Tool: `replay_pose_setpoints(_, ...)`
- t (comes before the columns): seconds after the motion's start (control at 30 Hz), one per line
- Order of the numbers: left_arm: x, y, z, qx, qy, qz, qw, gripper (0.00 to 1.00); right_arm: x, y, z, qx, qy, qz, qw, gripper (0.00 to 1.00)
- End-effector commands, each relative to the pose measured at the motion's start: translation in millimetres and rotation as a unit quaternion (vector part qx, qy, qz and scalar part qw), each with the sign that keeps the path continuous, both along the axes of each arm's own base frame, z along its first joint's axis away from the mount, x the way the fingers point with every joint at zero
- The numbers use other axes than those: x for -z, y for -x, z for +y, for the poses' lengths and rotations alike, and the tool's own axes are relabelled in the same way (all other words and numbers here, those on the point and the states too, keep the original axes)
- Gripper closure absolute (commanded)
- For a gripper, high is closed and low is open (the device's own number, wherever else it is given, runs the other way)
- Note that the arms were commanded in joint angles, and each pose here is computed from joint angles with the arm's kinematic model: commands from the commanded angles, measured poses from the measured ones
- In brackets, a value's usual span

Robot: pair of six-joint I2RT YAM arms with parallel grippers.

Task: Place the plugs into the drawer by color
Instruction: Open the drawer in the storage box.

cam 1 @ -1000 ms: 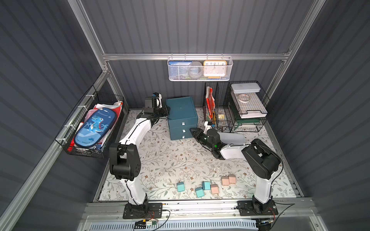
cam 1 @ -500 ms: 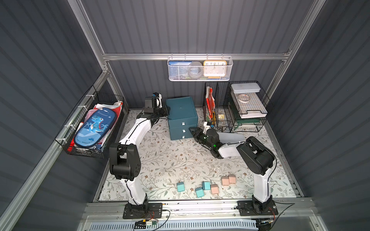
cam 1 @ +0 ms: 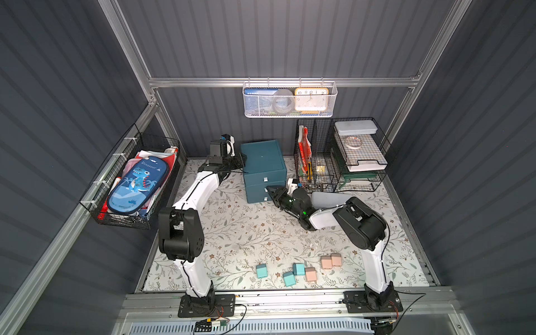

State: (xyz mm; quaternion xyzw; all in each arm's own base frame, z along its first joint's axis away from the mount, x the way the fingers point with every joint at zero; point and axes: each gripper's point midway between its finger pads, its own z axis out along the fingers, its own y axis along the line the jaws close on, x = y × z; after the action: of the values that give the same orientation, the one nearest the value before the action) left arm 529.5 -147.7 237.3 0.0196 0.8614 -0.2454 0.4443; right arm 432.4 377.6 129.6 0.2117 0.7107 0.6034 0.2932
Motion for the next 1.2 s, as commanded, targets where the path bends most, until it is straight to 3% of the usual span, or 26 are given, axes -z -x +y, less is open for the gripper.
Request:
replay_pose_setpoints(0.0, 74.9, 36.5, -24.7, 0.047, -0.011, 0.124, 0.991, 0.69, -10.9, -3.3, 7.8, 0.000, -0.019, -0.010, 1.000, 0.56)
replay_pose_setpoints(0.2, 65.6, 39.9, -25.7, 0.049, -0.013, 0.114, 0.992, 0.68, -14.3, -9.7, 7.3, 0.007, -0.009, -0.017, 1.000, 0.70)
replay_pose_setpoints(0.4, 60.1, 40.8, -25.7, 0.047, -0.013, 0.110, 0.993, 0.68, -12.6, -18.5, -2.6, 0.017, 0.000, -0.019, 1.000, 1.00)
replay_pose_setpoints(0.6, 63.9, 39.3, -23.0, 0.039, -0.020, 0.114, 0.993, 0.67, -11.7, -15.1, -11.0, 0.012, 0.024, -0.016, 1.000, 1.00)
replay_pose_setpoints(1.17, 80.1, 29.6, -6.4, -0.008, -0.049, 0.123, 0.991, 0.66, -4.7, 63.2, -11.3, -0.045, 0.136, -0.022, 0.989, 1.00)
